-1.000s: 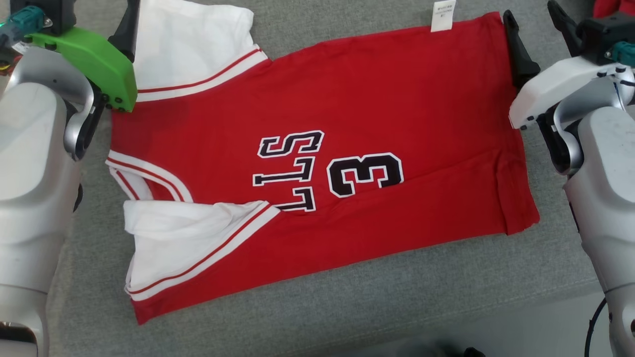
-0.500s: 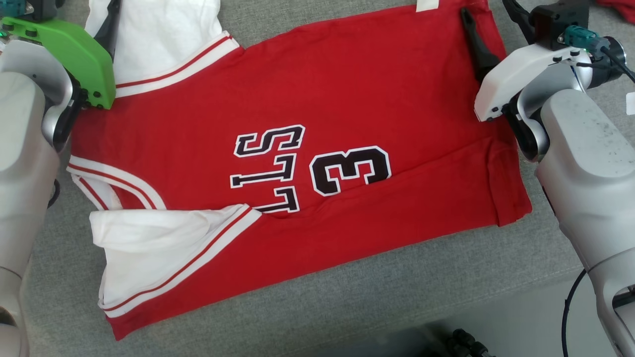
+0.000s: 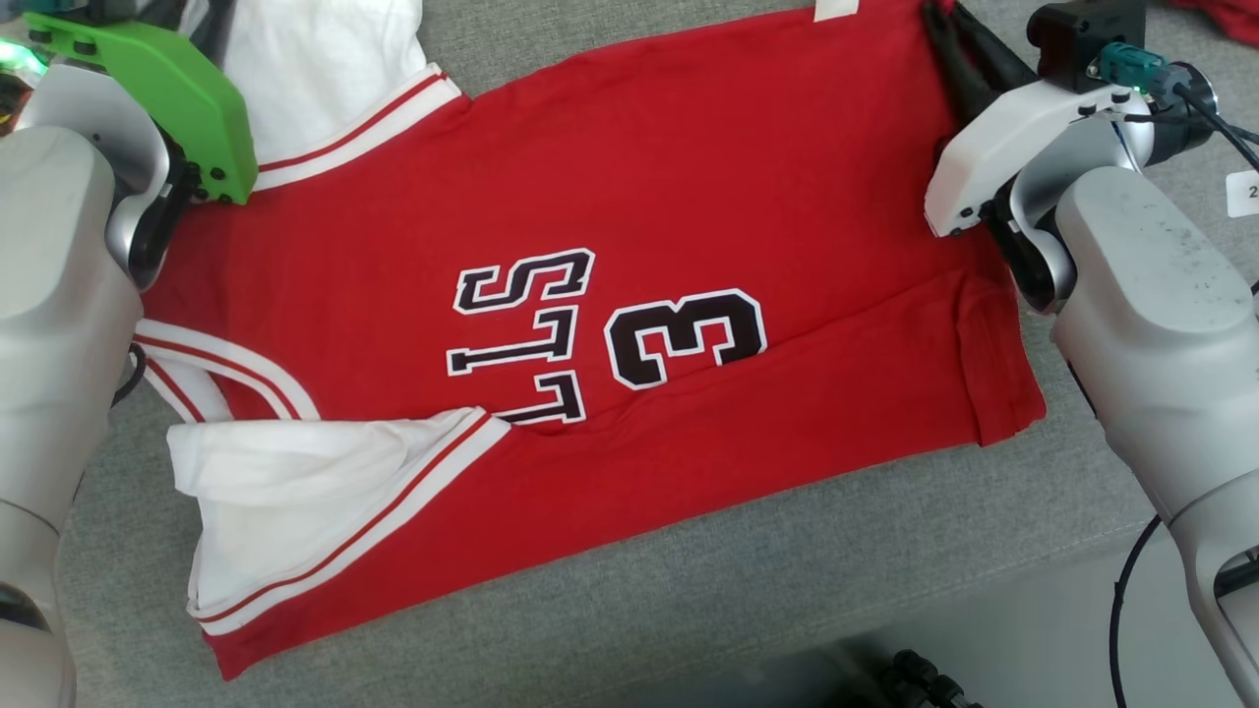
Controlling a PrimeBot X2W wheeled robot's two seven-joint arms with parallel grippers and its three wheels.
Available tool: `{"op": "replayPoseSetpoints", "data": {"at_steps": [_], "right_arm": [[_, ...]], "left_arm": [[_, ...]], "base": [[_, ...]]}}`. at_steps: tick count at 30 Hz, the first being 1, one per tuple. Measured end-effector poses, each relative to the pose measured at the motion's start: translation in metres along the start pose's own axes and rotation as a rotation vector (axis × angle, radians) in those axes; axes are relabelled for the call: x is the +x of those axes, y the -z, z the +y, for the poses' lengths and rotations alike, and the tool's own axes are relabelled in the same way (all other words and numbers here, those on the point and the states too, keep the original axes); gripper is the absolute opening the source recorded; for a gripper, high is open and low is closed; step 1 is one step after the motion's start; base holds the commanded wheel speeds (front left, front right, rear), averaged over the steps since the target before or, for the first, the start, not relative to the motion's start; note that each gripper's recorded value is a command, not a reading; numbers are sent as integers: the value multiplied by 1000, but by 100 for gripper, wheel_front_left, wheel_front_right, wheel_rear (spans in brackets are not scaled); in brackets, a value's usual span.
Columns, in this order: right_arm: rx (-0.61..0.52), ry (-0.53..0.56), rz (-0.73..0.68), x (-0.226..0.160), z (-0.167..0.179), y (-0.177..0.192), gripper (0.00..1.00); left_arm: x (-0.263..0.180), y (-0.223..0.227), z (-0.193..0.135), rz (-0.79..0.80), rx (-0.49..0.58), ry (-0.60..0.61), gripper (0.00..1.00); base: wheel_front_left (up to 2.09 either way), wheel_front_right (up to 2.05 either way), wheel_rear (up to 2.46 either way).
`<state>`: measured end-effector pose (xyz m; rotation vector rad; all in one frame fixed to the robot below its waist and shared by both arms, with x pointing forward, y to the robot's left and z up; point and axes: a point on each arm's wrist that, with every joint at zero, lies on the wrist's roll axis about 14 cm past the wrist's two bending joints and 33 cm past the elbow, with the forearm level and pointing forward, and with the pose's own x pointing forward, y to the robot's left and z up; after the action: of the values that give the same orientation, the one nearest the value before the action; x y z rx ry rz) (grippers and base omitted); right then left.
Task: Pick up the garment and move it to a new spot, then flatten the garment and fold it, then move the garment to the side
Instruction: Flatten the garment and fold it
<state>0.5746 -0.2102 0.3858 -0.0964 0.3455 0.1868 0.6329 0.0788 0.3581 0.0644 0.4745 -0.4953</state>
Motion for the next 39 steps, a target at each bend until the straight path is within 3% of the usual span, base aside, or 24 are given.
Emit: {"op": "replayPoseSetpoints", "data": {"at_steps": [11,25,39], "right_arm": [[-20,-11,-94,-1,1,-30,0],[25,0,-198,-31,1,-49,0],[102,39,-222,-60,6,-30,0]], "left_arm": [[-27,-49,5,-203,-50,-17,0],[-97,-95,-18,-442,-156,42,0],[-163,-49,-49,-487,-276,-8,0]], "base": [[0,0,0],[0,0,0],[0,0,0]]}}
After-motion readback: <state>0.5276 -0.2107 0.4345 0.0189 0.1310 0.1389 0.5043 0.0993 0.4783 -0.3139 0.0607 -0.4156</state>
